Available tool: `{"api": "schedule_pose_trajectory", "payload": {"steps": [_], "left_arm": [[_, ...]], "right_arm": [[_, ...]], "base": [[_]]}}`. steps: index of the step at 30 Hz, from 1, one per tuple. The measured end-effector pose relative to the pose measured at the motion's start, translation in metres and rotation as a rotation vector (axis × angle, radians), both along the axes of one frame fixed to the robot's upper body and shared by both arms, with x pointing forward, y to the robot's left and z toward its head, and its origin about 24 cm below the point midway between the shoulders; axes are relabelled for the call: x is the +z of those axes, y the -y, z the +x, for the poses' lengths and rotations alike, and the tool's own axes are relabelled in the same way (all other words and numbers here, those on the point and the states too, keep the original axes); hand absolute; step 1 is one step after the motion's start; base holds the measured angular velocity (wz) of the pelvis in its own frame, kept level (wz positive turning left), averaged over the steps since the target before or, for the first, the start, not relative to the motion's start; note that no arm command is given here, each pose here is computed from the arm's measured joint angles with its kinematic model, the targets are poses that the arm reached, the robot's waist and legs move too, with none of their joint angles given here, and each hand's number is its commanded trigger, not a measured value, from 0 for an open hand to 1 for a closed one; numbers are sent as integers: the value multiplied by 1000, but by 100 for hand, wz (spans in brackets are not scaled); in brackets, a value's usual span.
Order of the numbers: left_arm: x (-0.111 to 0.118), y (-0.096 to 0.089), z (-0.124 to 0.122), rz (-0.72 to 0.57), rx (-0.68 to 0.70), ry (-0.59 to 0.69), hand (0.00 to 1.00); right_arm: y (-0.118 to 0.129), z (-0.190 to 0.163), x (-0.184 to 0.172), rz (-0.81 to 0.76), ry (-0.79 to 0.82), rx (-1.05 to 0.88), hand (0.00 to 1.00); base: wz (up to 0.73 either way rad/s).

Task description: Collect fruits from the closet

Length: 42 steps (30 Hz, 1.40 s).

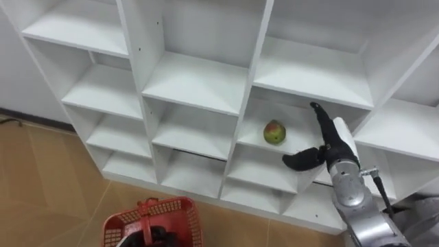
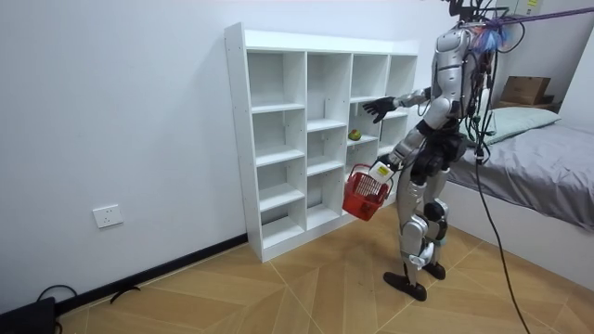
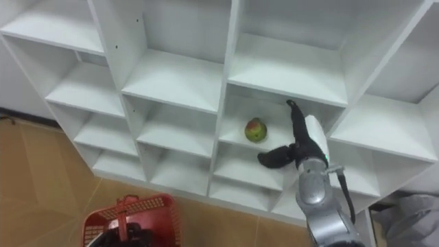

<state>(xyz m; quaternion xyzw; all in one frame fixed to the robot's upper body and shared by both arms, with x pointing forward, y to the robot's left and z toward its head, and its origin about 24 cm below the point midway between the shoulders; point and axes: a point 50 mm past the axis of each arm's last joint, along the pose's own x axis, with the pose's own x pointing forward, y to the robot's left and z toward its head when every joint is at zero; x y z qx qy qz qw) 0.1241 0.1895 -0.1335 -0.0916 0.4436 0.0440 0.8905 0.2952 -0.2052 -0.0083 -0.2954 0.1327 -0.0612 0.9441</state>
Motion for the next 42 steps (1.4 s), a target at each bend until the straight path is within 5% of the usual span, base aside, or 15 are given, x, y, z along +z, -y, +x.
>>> {"api": "schedule_pose_trajectory", "payload": {"steps": [10, 42], "left_arm": [[9, 9, 39, 3, -42, 85, 100], [22, 10, 72, 40, -62, 173, 100]], "right_arm": [[0, 19, -5, -20, -36, -30, 0], [21, 43, 24, -121, 76, -150, 0]], "base": [[8], [0]]}}
